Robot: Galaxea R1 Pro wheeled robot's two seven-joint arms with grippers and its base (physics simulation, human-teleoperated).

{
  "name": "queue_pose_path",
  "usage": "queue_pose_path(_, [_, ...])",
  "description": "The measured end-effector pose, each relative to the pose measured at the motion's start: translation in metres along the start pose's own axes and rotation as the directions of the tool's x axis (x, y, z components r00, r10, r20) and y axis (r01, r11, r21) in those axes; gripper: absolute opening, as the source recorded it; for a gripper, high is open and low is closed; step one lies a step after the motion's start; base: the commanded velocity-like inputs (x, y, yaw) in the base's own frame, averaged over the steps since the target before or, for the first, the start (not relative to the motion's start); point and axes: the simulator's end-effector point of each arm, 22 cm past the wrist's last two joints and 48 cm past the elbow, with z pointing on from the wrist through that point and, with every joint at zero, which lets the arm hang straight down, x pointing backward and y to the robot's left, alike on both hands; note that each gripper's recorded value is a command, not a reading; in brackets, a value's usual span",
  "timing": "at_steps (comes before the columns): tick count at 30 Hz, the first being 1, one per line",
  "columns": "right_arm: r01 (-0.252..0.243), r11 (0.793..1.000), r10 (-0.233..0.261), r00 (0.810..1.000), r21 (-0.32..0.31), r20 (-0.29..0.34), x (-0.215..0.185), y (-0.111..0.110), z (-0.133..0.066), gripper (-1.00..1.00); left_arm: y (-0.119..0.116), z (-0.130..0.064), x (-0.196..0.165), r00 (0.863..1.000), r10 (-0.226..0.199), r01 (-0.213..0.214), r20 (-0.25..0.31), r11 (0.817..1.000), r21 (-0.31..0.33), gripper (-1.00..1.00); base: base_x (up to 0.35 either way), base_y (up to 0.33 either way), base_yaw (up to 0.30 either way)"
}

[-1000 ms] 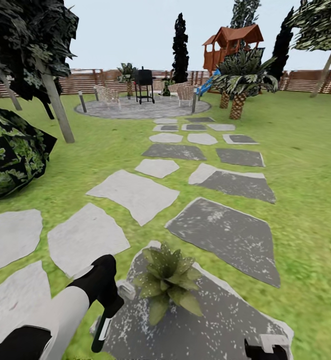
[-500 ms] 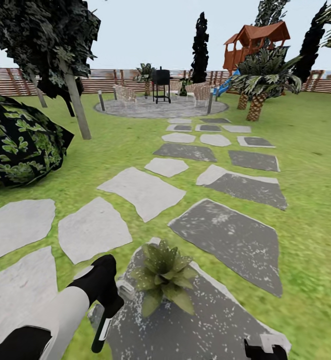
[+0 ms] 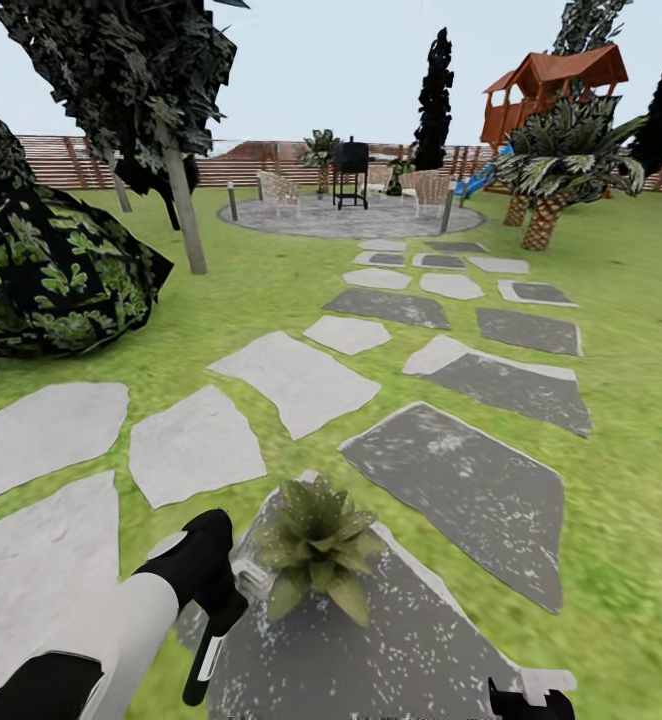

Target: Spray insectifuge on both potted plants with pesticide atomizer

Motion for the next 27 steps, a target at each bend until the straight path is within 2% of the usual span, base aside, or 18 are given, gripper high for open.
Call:
queue_pose_path(9, [0.0,1.0,0.0,1.0,-0.001,0.0,0.0,0.001,0.0,1.0,0.0,-0.001,0.0,1.0,-0.002,0.002,0.001,1.0,0.0,-1.0,-0.169,-0.131,0.258])
queue_pose_path(16, [0.001,1.0,-0.001,1.0,0.001,0.0,0.0,-0.002,0.0,1.0,-0.002,-0.001,-0.003,1.0,-0.002,0.002,0.004,1.0,-0.003,-1.0,-0.006,-0.004,0.024])
queue_pose_path(18, [0.002,1.0,-0.002,1.0,0.001,0.0,0.0,-0.002,0.0,1.0,-0.002,-0.009,-0.014,0.999,0.006,-0.005,0.032,1.0,-0.021,-1.0,0.0,0.0,0.0])
queue_pose_path(21, [0.002,1.0,-0.002,1.0,0.001,0.0,0.0,-0.002,0.0,1.0,0.002,-0.011,-0.017,0.999,0.008,-0.006,0.042,0.999,-0.047,-1.0,0.0,0.0,0.0])
queue_pose_path(27, [0.001,1.0,-0.001,1.0,0.002,0.001,0.0,-0.002,0.0,1.0,0.0,-0.003,-0.011,0.999,-0.013,0.014,0.042,1.0,-0.027,-1.0,0.0,-0.041,0.0])
